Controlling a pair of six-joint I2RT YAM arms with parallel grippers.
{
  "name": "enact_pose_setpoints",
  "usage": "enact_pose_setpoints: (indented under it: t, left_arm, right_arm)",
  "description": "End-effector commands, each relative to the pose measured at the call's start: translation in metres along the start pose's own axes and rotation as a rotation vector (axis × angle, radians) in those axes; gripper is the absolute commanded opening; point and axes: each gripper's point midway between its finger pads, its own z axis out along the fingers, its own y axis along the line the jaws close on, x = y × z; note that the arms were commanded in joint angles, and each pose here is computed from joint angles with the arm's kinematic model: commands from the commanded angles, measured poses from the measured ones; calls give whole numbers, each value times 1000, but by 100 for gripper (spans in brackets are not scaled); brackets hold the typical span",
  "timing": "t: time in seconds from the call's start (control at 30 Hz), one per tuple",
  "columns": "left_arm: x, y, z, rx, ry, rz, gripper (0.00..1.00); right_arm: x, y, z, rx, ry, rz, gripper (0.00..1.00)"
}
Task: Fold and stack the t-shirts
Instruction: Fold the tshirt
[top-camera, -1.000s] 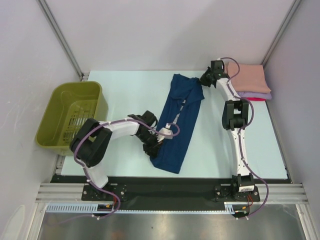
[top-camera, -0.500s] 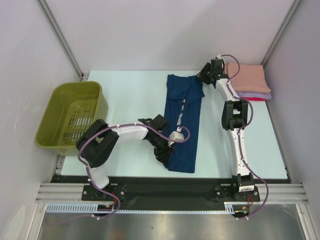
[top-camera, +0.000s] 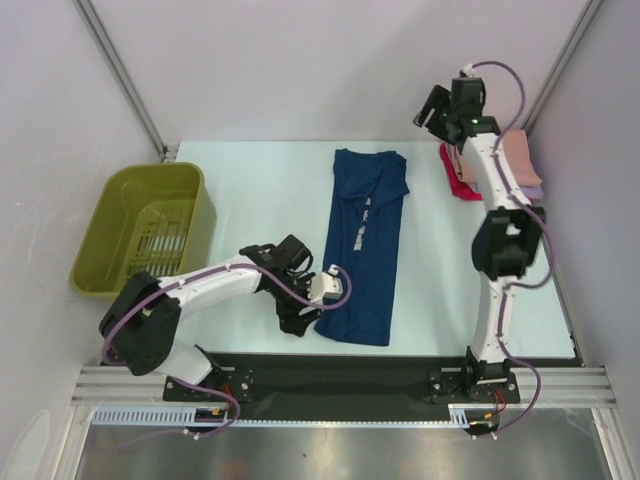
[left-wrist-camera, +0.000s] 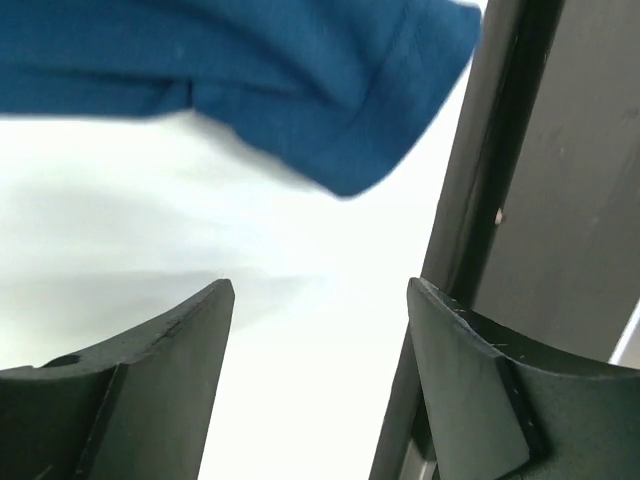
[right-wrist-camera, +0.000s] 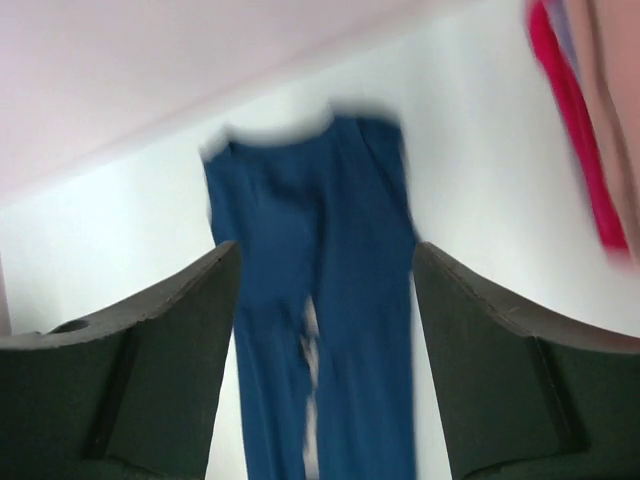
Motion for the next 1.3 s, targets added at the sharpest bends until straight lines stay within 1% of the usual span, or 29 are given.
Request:
enact_pose_setpoints:
  t: [0.0,0.03,0.07,0.1,0.13,0.17,0.2,0.23,0.27,0.3,0.33,0.37,0.4,0.43,0.5,0.53,0.57,0.6,0.63,0.67,0.7,0.77,0.8,0.83,0.87,0.97,1.03,1.17,1.27]
  left_arm:
    - [4,0,-27,-77,8,131,75]
    - [9,-3,-33,-84,18,158,75]
    - [7,-1,-47,-132,5,251,74]
    - [8,-2,-53,-149,2,306,74]
    - [11,-2,-56,-159,8,354,74]
    - [8,-1,-66,-201,-6,457,73]
    - [8,-1,-67,-211,-11,505,74]
    - [8,-4,-66,-209,-23,554,74]
    - [4,-6,-66,-209,-35,633,74]
    - [-1,-12,-64,-205,-56,692,74]
    - [-4,-13,-59,-210,-71,736,74]
    - [-6,-15,-55,-213,-77,778,74]
    - [-3,-21,-46,-198,-71,813,74]
    - [-8,-20,-43,-216,-88,842,74]
    - [-5,-25,-31,-199,-77,863,74]
    - [-9,-25,-28,-205,-88,865,74]
    - [-8,-26,-26,-199,-90,850,74]
    - [-9,-28,-24,-193,-91,855,74]
    - [-9,-26,-21,-192,-83,850,74]
    - [-10,-25,-20,-201,-84,839,74]
    - [-10,-23,-19,-206,-80,835,74]
    - [-13,-19,-19,-231,-79,832,75]
    - [-14,-18,-19,-233,-77,830,75]
    - [-16,-17,-20,-239,-81,827,75]
    - [-15,-18,-18,-229,-77,821,75]
    - [-15,-20,-15,-229,-73,816,75]
    - [-19,-25,-11,-229,-75,841,75]
    - [-31,-35,0,-223,-89,898,75]
    - [-39,-54,16,-182,-97,989,75]
  right_arm:
    - [59,-19,-85,118,171,-65,74]
    - [84,-25,-99,125,223,-68,74]
    - [115,-35,-130,144,270,-60,74]
    - [146,-34,-144,140,325,-71,74]
    - [164,-33,-159,127,352,-73,74]
    - [183,-35,-173,138,383,-43,74]
    - [219,-51,-198,159,441,-39,73]
    - [246,-40,-214,109,501,-39,72]
    - [268,-40,-226,94,533,-32,72]
    - [277,-33,-244,63,526,6,71]
    - [322,-39,-262,56,627,-13,70]
    - [335,-37,-271,36,650,-10,69]
    - [348,-36,-279,42,670,26,68]
    - [374,-41,-294,36,715,-7,67]
    - [394,-36,-303,13,738,20,64]
    - [407,-42,-307,18,759,14,64]
    - [417,-36,-311,-14,772,3,63]
    - [423,-39,-311,-8,784,6,62]
    - [430,-41,-312,6,802,24,60]
    - [439,-44,-310,-1,812,29,56]
    - [443,-44,-311,-8,823,33,46]
    - [449,-49,-309,0,837,23,33]
    - [450,-54,-309,19,838,10,19]
    - [453,-66,-312,70,855,-5,11]
    - [453,-74,-314,88,860,-23,0]
    - [449,-102,-323,178,869,-36,0]
    - [442,-121,-331,225,863,-3,0]
    - [439,-130,-338,219,863,25,0]
    - [443,-129,-339,201,881,28,0]
